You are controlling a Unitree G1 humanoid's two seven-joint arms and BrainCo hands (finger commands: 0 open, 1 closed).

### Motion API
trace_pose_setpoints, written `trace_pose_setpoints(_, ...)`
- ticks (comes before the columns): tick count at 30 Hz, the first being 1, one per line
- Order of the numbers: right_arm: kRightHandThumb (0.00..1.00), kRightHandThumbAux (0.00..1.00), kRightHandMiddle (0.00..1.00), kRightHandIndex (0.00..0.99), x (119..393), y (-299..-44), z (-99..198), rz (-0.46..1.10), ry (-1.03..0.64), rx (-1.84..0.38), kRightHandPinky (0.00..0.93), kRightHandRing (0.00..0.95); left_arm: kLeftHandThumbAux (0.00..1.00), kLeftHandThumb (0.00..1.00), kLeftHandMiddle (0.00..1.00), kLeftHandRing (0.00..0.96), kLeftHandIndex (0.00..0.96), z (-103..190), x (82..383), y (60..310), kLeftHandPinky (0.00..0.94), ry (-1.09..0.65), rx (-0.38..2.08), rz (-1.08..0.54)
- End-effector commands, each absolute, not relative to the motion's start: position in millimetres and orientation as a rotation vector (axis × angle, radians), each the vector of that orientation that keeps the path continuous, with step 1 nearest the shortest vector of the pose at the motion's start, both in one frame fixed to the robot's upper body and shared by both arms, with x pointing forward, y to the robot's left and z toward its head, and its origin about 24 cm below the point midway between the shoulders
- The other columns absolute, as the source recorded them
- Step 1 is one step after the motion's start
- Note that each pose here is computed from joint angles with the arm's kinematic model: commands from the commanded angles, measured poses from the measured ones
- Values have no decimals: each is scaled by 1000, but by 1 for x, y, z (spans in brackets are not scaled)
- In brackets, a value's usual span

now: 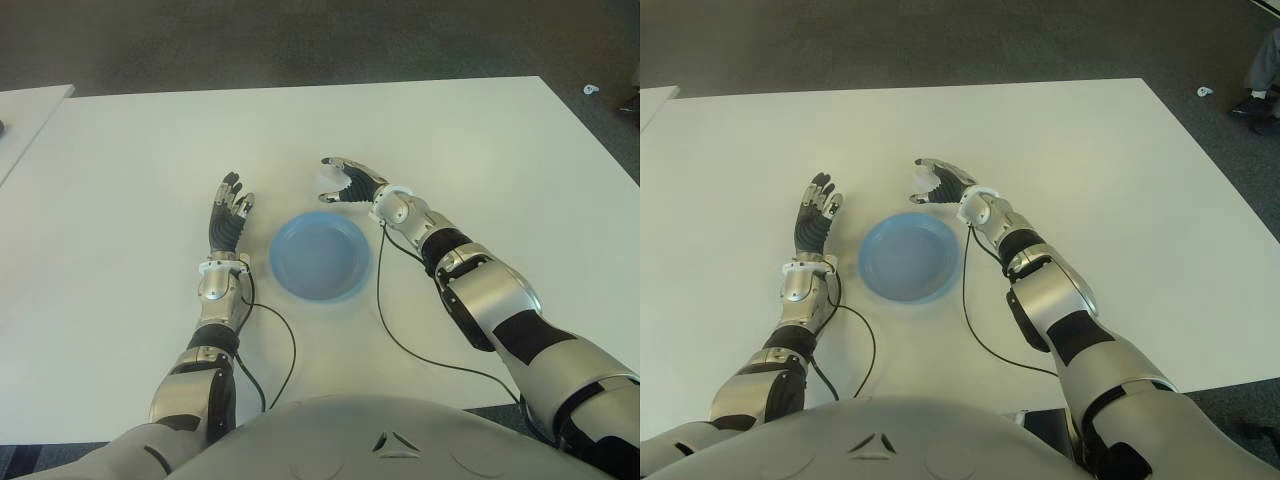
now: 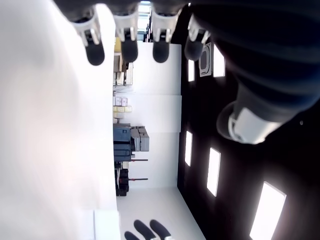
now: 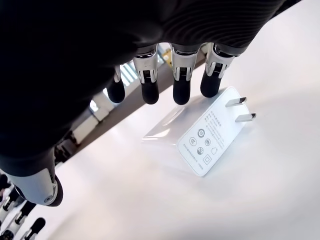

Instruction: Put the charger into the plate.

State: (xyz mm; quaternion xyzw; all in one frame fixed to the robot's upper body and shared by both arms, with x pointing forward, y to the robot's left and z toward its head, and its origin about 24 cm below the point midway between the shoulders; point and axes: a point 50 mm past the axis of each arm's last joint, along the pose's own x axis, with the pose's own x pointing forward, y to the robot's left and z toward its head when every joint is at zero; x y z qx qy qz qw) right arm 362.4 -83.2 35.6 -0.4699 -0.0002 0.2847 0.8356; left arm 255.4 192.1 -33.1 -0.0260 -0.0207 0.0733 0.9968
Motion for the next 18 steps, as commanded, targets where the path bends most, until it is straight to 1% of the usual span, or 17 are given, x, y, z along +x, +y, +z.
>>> trace_pose_setpoints(1, 0, 566, 31, 0, 339, -126, -9, 647, 247, -1036, 101, 59, 554, 0, 67, 71, 2, -91, 189, 197, 104, 257, -99, 207)
trace_pose_setpoints(5, 0, 566, 39, 0, 342, -141, -4, 636, 242, -1055, 114, 70, 552, 0, 70, 74, 2, -91, 189, 197, 107, 254, -100, 205)
trace_pose_setpoints(15, 0, 564, 63, 0, 340, -163, -1, 614, 210, -1097, 149, 102, 545, 0, 72, 75, 0, -90, 190, 196, 104, 250, -98, 201)
trace_pose_setpoints(18, 0, 558, 78, 0, 337, -177, 0, 601, 198, -1127, 157, 119, 543, 0, 74, 77, 0, -90, 191, 196, 107, 249, -97, 200)
